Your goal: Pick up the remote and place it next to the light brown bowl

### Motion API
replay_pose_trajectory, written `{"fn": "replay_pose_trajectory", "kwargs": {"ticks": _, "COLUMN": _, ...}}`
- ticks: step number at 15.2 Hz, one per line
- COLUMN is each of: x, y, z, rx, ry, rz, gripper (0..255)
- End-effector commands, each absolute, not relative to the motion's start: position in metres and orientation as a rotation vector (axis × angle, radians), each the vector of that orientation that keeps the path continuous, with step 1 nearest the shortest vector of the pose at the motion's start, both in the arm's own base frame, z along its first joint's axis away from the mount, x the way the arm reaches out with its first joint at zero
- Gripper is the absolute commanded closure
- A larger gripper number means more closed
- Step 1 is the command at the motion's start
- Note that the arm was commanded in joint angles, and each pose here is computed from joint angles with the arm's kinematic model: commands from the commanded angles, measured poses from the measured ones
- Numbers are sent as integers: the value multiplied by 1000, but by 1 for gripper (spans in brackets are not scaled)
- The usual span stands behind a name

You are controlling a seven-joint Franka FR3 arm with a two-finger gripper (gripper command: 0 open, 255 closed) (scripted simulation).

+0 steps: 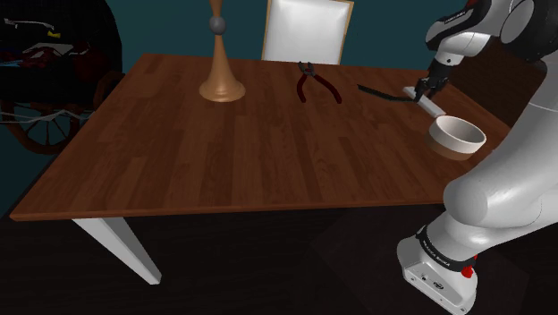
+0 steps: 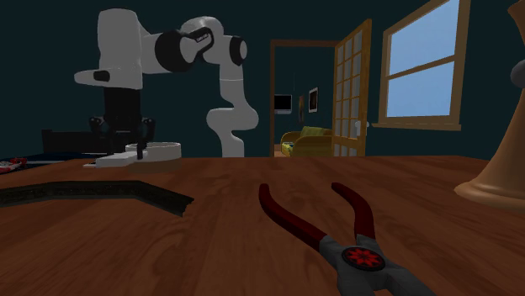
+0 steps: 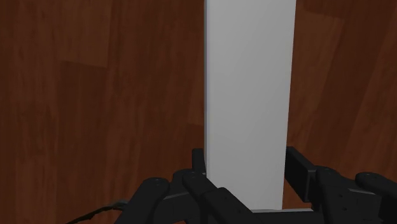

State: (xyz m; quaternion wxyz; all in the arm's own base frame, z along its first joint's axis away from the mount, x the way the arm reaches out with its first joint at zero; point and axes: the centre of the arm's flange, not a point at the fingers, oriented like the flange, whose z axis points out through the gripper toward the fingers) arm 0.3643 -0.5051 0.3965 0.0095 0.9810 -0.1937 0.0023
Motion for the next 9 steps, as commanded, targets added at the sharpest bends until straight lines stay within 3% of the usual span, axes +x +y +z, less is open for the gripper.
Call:
{"fn": "replay_pose_trajectory", "kwargs": {"ticks": 1, "x": 364, "y": -505, "z": 386, "rx": 3063, "ry": -605, "rz": 8, "gripper": 255}}
{"fn": "replay_pose_trajectory", "kwargs": {"ticks": 9, "x": 364, "y": -505, "z": 344, "rx": 3063, "ry": -605, "rz": 8, "gripper": 255}}
